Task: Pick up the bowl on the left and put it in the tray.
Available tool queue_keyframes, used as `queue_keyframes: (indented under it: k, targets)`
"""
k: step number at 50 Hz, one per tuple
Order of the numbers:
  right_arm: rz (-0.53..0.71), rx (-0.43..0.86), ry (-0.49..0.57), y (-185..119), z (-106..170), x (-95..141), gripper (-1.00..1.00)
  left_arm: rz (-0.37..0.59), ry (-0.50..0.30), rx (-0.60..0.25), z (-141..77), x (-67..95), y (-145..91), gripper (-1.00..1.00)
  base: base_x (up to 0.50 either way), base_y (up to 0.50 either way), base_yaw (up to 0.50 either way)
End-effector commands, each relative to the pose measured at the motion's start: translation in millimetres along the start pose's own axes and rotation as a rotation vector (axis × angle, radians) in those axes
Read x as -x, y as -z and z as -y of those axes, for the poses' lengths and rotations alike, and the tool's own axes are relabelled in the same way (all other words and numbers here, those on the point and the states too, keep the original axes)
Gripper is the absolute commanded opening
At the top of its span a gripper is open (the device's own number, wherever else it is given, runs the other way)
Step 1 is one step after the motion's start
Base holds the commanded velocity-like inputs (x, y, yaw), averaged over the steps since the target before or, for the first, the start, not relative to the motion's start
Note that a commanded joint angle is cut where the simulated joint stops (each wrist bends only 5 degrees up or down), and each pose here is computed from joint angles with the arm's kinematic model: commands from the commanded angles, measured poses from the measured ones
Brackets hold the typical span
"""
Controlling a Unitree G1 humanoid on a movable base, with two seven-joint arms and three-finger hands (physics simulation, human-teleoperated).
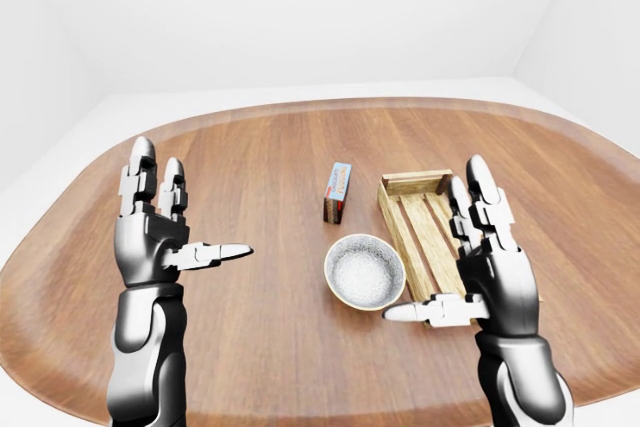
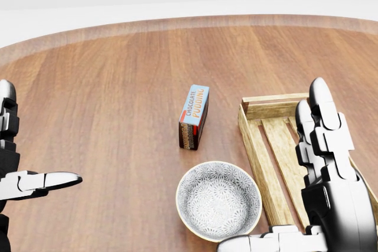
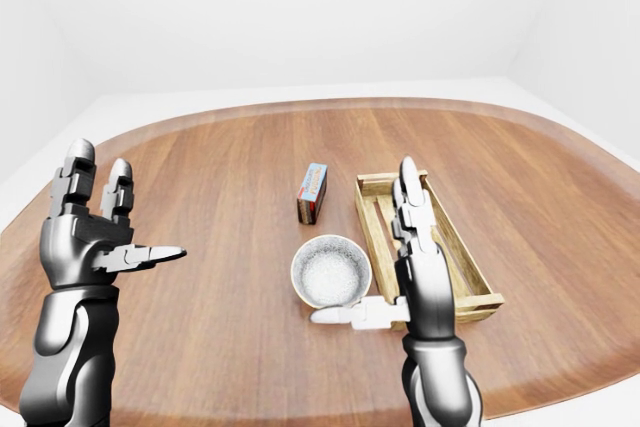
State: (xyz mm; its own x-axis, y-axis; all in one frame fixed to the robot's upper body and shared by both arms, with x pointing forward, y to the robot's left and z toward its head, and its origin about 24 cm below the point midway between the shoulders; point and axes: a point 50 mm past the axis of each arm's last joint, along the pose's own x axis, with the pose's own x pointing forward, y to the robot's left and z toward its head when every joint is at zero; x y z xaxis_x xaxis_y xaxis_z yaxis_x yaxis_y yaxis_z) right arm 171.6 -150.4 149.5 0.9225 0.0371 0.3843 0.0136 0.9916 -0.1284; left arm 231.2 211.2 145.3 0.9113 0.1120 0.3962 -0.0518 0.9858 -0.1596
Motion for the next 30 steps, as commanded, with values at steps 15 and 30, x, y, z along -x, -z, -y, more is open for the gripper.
queue_keyframes:
  k: [15,30]
  targets:
    - [-0.017,0.312,-0.155,5,-21,-1,1.0,-0.092,-0.014,-0.031,2,0.3,22,1.0,0.0,0.0,0.0]
    - [-0.134,0.471,-0.344,43,-57,5,1.0,-0.1,-0.009,-0.035,4,1.3,24,1.0,0.0,0.0,0.0]
